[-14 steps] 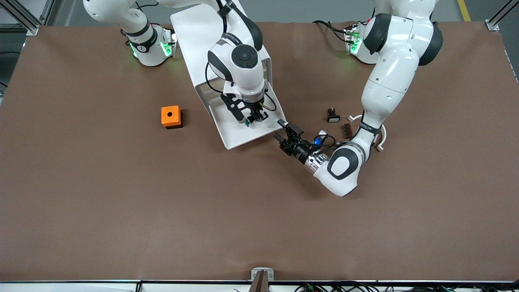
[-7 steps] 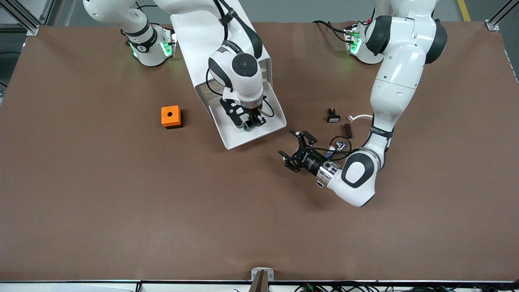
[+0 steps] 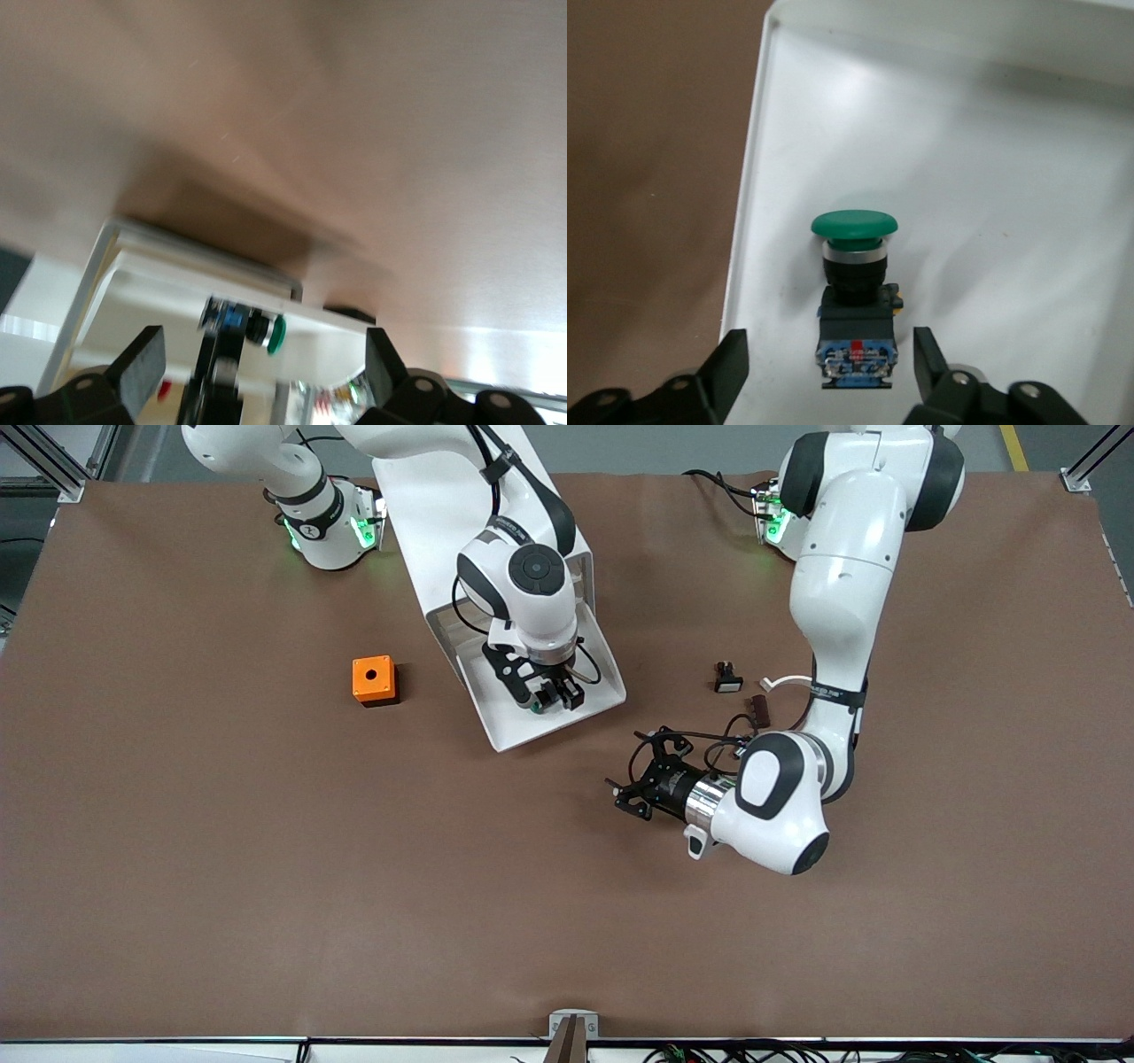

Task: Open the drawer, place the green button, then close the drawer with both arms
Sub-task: 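Withdraw the right gripper while the left gripper moves to the drawer front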

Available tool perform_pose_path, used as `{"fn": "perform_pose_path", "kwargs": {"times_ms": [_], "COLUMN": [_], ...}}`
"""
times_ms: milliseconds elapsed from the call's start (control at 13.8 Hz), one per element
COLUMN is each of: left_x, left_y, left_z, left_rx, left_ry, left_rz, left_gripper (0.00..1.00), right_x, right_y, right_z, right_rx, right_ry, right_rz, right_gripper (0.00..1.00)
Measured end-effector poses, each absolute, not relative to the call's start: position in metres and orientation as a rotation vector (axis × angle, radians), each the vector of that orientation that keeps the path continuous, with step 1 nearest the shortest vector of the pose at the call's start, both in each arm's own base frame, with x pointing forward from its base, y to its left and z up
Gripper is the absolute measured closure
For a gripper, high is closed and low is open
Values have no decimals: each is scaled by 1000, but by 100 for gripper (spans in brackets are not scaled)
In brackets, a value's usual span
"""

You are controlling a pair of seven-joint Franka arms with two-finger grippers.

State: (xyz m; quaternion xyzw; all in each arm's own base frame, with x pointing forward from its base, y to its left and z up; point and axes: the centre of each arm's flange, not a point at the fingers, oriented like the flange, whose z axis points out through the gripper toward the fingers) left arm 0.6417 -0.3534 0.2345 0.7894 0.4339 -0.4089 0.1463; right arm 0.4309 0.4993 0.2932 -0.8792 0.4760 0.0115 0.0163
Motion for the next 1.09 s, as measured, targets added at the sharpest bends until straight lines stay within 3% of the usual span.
{"fn": "perform_pose_path", "kwargs": {"times_ms": [145, 363, 654, 1090], "left_x": [642, 640, 621, 583], "left_y": [-368, -396, -444, -484], "left_z": [251, 267, 268, 254], "left_rx": [2408, 2590, 2776, 2970], "left_ry": [1168, 1077, 927, 768], "left_rz": [-976, -663, -326, -156], "left_gripper": [1, 1, 1, 1], "right_x": [448, 497, 565, 607], "right_y": [492, 452, 337, 124], "right_z": [311, 350, 414, 496], "right_rx": [-2782, -2941, -3087, -3171], "right_ry": [1451, 1253, 863, 313], "right_rz": [52, 117, 230, 277], "right_gripper": [0, 0, 0, 0]}}
